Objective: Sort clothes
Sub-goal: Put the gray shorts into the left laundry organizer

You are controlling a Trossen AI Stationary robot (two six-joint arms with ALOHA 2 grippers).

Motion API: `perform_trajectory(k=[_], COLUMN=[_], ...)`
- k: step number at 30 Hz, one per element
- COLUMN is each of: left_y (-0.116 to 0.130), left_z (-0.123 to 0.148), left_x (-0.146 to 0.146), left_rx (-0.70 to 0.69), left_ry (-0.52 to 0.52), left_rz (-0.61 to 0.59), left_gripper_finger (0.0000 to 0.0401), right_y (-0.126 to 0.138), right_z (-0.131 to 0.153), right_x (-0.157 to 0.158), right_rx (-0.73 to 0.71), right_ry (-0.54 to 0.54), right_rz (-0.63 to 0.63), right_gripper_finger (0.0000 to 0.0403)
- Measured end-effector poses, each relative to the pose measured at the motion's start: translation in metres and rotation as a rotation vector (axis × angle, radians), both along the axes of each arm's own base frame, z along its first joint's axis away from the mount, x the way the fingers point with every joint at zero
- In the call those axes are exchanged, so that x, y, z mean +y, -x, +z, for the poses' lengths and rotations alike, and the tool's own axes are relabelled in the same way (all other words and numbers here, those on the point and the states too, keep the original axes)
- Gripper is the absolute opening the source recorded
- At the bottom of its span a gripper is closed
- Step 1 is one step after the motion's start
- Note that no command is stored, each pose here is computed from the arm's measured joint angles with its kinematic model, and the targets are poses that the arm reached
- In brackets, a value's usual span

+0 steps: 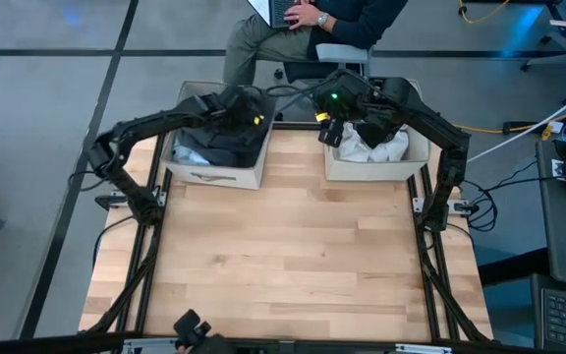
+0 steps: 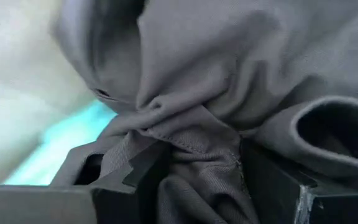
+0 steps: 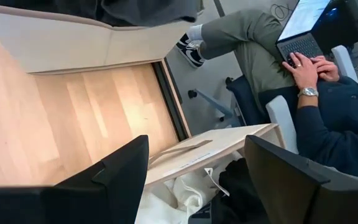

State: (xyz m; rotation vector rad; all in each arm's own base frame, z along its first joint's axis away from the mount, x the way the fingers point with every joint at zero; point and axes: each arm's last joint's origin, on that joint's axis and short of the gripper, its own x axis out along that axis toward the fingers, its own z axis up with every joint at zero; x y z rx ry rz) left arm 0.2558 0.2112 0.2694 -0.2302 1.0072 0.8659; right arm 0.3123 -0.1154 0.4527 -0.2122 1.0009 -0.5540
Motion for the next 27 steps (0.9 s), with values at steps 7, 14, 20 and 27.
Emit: perform_trajectory(k=[7,14,20,27], left_y=[0.0,0.007,0.013,0.022], left_z=[-0.051,-0.085,-0.089,-0.048], left_x=[-0.001,0.001,0.008,0.002], left_rx=[-0.005,-0.007,-0.02,-0.073], left_ry=[0.054,0.072,0.079,0.033], left_rz=[-0.015,0.011,0.031,0.013], left_gripper_finger=[0.0186,0.0186,0.0186,0.0186], right_y=[0.0,-0.001,-0.001,-0.001], right_z=[0.0,0.0,0.0,0.0], right_x=[0.0,0.001,0.001,0.001], right_rx=[0.0,-0.014,-0.015,-0.02], right_ry=[-0.001,-0.025,-0.025,-0.031], right_rz=[0.001,0.022,0.022,0.013], right_gripper_finger=[0.0264,0.0264,0.0264,0.0264])
